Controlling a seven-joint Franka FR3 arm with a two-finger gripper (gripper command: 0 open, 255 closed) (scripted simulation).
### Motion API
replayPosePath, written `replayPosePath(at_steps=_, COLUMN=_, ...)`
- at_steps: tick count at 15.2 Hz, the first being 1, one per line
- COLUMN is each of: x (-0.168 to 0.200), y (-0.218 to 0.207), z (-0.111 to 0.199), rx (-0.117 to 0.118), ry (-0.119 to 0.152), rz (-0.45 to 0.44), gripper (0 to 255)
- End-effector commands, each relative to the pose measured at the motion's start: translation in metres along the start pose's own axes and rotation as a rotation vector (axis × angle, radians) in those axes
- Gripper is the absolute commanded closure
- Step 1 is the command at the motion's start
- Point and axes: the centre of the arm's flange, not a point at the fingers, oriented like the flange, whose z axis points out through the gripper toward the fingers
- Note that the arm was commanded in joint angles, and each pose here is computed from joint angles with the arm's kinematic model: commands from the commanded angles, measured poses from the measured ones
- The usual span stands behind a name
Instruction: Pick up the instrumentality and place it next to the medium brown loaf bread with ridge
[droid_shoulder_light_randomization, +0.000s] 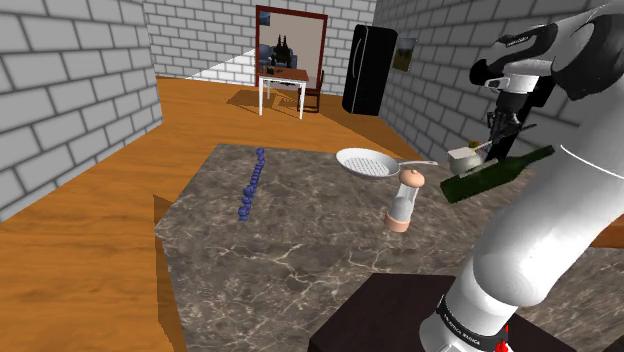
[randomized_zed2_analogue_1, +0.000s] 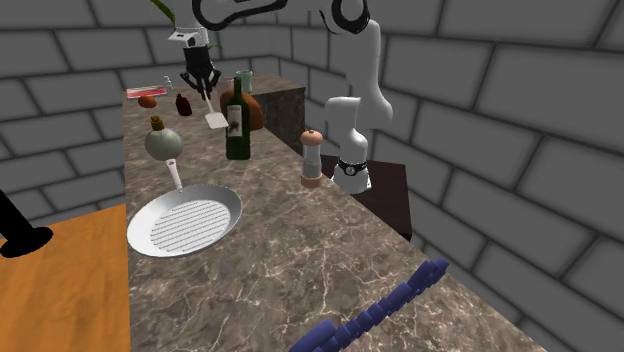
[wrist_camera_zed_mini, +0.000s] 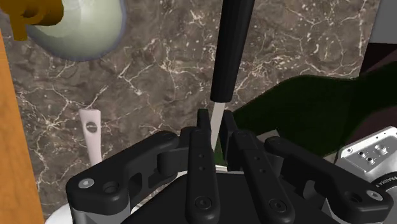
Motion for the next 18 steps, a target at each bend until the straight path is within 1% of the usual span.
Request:
replayPosePath(at_steps=1, x=-0.027, y=0.001, z=-0.001, rx=-0.003, ry=-0.001, rz=-0.004, gripper=255)
replayPosePath(at_steps=11, x=-0.156, y=0.018, z=0.007, rx=-0.003, ry=-0.001, rz=-0.004, gripper=255)
replayPosePath(at_steps=18, x=-0.153, y=0.019, z=0.044, rx=-0.003, ry=-0.001, rz=-0.004, gripper=255)
